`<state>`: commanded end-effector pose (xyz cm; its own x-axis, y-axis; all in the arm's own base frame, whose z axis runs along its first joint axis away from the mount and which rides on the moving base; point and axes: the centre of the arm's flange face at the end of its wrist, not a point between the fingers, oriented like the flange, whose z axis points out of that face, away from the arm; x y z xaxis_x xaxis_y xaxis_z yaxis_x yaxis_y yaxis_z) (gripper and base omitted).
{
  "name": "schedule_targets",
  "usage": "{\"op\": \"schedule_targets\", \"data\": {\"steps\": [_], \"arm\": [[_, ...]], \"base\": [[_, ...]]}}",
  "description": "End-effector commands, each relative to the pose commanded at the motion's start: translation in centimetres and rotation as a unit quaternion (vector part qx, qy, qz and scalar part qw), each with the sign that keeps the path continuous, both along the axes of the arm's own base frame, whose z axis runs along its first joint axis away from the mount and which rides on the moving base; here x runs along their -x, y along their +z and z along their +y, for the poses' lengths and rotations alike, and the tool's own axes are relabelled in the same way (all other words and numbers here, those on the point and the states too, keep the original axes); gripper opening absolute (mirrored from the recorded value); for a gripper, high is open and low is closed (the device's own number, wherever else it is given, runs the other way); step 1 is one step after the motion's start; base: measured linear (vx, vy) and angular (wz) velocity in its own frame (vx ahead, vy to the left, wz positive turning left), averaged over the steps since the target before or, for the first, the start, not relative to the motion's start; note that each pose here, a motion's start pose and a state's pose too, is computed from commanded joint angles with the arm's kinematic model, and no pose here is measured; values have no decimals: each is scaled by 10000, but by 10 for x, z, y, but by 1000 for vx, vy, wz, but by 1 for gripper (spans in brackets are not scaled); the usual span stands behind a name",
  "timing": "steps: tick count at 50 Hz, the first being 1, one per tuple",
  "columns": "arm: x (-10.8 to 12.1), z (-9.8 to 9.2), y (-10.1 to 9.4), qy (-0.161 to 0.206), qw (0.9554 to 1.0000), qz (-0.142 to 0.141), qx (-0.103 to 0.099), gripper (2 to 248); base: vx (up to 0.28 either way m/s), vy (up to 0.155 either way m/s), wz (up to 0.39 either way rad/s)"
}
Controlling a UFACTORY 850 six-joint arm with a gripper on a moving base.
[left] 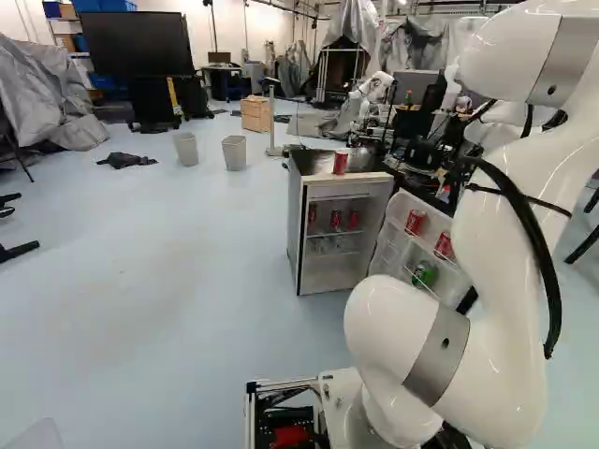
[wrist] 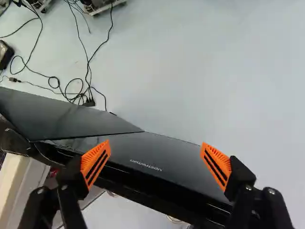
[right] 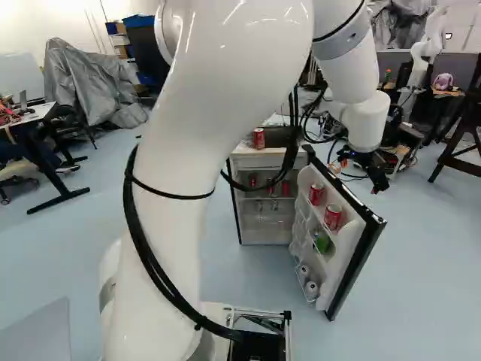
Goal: Grab a drink from the fridge
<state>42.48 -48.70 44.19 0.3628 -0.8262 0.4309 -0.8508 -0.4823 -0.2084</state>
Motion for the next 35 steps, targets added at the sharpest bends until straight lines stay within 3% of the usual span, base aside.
{"op": "schedule_targets", "data": {"steps": [19,35], "arm": [[6,-21,-6,-9,9984,237,-510,247],[8,-20,-12,56,9952,425,-879,247]], "base": [[0,0,0],[0,0,0]]}}
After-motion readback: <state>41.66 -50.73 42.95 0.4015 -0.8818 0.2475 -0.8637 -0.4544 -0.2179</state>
